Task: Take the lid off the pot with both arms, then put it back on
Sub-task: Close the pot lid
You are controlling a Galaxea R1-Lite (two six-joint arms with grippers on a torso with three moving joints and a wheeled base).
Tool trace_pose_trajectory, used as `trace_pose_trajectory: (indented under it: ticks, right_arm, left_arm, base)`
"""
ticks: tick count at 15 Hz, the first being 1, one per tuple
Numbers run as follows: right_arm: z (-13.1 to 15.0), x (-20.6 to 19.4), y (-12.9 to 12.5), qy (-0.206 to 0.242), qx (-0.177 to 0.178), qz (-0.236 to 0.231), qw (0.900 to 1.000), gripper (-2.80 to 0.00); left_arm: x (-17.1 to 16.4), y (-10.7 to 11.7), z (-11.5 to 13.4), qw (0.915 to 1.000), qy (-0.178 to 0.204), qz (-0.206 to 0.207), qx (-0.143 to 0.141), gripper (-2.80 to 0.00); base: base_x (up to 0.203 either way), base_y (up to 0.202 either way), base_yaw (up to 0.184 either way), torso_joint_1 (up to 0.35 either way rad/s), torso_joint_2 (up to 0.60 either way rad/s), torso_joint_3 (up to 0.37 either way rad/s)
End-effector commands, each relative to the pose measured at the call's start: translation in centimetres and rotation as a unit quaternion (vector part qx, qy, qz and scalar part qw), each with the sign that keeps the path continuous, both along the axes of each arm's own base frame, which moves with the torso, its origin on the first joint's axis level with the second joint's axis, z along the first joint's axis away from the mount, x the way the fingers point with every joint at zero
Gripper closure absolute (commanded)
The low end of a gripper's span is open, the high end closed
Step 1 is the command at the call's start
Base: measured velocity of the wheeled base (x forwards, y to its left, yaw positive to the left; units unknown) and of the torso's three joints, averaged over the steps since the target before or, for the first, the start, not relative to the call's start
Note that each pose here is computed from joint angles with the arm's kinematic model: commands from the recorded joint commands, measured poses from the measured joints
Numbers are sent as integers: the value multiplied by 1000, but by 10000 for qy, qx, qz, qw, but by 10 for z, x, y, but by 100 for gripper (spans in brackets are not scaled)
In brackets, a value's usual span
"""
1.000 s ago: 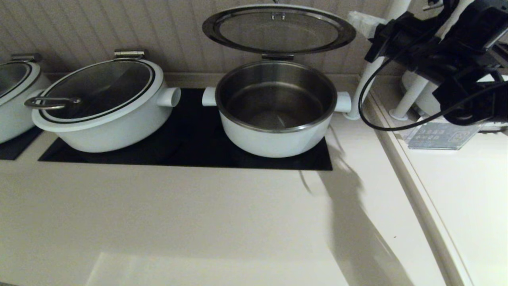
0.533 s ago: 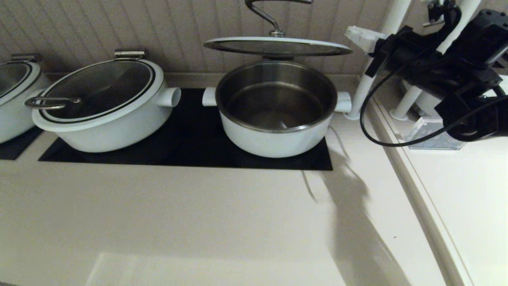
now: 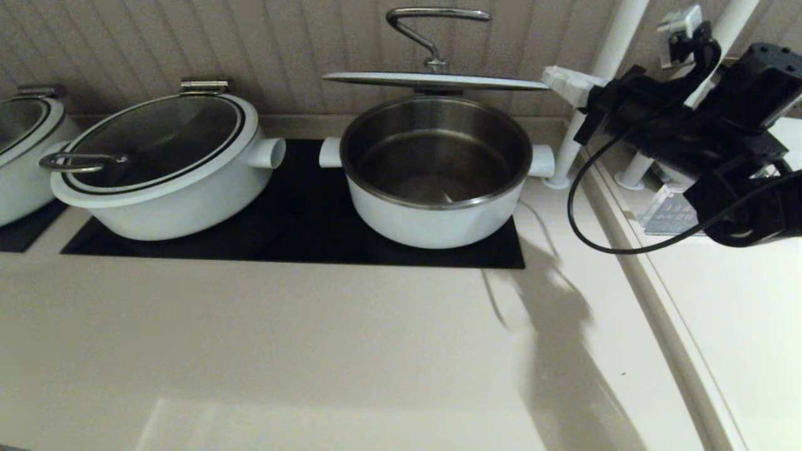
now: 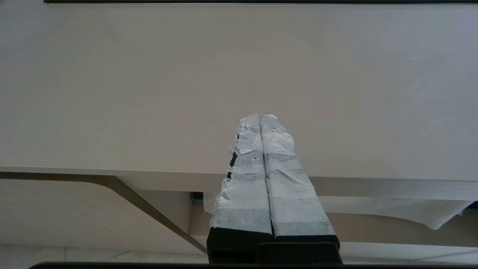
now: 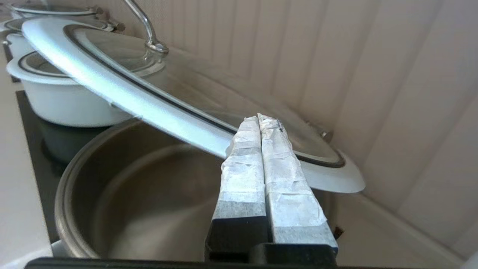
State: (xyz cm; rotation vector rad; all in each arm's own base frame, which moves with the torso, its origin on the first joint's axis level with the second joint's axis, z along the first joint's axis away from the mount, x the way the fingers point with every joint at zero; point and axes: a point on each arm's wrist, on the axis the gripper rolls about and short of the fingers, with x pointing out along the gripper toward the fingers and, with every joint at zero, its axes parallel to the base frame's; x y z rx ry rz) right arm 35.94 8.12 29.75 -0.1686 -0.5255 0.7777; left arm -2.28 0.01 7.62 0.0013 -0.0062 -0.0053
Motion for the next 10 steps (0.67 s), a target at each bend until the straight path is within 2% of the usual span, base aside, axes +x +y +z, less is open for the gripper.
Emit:
trace_pose_trajectory:
  ticks: [1,10]
  right_arm:
    - [-3,0,1,8,-14,25,10000,0]
    - [-17,1,10,236,-65,145,9996,0]
  left_arm:
    - [0,0,0,10000,7,2,1,0]
    - [0,0,0,10000,0,-4,1,0]
  base:
    - [0,0,0,0,0,0]
    - [0,0,0,0,0,0]
